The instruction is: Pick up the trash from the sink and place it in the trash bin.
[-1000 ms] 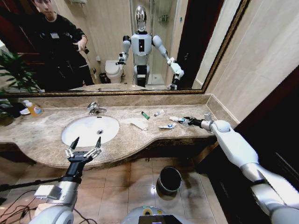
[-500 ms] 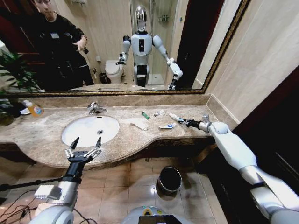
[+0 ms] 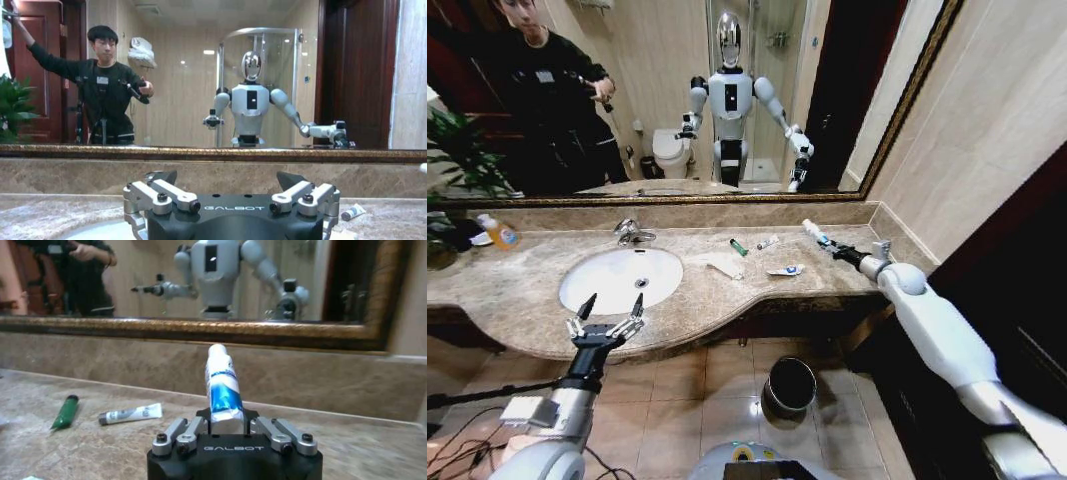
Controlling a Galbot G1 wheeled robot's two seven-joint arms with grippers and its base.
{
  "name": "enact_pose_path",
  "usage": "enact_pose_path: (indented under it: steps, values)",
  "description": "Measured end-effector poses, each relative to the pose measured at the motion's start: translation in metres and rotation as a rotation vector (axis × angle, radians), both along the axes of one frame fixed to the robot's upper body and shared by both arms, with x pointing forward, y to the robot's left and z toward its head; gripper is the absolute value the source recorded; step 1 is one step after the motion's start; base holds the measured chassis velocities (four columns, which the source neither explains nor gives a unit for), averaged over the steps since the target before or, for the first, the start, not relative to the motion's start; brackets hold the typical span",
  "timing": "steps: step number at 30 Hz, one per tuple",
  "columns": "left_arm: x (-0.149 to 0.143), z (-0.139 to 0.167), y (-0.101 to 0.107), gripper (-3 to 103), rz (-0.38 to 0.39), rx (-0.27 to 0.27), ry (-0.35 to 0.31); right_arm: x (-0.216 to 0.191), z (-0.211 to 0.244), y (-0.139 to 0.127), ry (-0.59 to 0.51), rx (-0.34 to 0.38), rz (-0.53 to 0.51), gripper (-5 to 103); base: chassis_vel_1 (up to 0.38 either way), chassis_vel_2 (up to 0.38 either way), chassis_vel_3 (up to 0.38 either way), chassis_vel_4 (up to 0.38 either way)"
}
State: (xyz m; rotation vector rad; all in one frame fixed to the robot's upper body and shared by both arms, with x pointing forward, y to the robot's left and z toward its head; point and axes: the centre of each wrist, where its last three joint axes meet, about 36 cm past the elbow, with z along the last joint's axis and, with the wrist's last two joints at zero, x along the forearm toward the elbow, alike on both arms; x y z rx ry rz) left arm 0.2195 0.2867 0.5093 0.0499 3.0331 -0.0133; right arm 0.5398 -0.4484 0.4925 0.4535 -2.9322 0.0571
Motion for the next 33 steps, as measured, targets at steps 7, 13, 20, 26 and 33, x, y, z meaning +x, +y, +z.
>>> enact_pose_path:
  steps: [7,13,20,26,33]
  values:
    - [0.0,0.0,0.0,100,0.0,0.0,0.0,-0.051,-0.011,-0.003,-0.011,-0.003,-0.027,27,0.0,0.0,0.0,0.0]
    - [0.0,0.0,0.0,100,0.0,0.0,0.0,-0.088,-0.001,0.009,-0.04,-0.006,-0.017,27,0.0,0.0,0.0,0.0]
    - [0.0,0.0,0.0,100,0.0,0.0,0.0,-0.137,-0.017,0.037,-0.038,0.053,-0.057,27,0.0,0.0,0.0,0.0]
    - [0.0,0.0,0.0,100,0.0,0.0,0.0,-0.2,-0.044,0.082,-0.007,0.085,-0.076,27,0.0,0.0,0.0,0.0]
    - [0.0,0.0,0.0,100,0.0,0.0,0.0,-0.241,-0.086,0.109,0.048,0.068,-0.073,27,0.0,0.0,0.0,0.0]
